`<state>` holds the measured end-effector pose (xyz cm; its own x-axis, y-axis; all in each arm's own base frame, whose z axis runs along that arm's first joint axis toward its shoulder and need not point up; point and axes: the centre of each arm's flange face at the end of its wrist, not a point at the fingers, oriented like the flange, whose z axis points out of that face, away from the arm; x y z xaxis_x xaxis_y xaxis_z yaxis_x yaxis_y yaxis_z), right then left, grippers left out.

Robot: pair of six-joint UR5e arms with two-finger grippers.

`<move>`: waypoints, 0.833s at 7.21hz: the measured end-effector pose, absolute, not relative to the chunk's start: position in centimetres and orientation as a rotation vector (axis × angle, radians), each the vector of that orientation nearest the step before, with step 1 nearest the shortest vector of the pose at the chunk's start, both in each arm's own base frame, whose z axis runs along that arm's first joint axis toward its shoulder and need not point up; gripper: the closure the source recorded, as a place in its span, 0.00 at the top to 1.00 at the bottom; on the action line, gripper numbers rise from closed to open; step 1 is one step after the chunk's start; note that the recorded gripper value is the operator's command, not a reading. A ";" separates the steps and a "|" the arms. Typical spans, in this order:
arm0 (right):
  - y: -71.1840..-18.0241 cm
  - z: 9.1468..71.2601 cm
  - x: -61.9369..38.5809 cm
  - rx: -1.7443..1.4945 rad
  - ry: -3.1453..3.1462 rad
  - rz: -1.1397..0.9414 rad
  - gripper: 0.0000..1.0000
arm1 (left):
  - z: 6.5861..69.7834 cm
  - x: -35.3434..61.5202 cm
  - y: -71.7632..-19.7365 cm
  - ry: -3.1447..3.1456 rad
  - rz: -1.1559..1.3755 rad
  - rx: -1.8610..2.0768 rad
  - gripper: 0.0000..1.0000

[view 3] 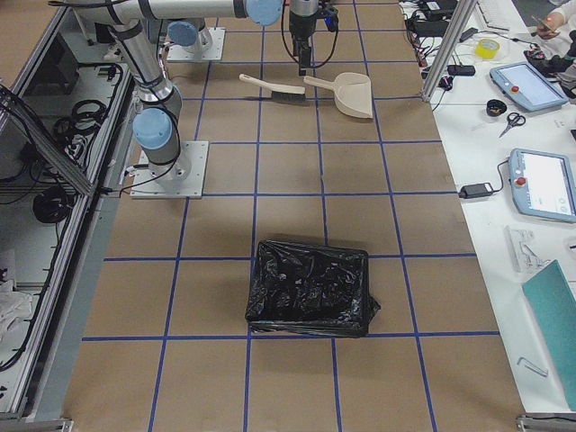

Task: Sweep and dump trash in nearest bin

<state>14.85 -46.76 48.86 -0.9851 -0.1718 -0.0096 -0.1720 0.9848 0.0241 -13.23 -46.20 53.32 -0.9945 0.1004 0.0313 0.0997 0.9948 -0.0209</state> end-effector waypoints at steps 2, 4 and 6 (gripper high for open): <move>-46.8 48.9 14.8 -0.270 3.122 0.039 1.00 | 53.3 -13.2 -46.2 -3.104 0.030 -0.156 1.00; -46.8 48.8 14.8 -0.272 3.127 0.041 1.00 | 53.3 -13.2 -46.2 -3.104 0.031 -0.156 1.00; -46.8 48.8 14.8 -0.277 3.128 0.042 1.00 | 53.3 -13.2 -46.2 -3.104 0.029 -0.155 1.00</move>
<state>14.79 -46.79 48.79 -0.9845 -0.1754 -0.0038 -0.1754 0.9841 0.0263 -13.25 -46.22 53.30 -0.9945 0.0996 0.0330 0.0990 0.9949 -0.0202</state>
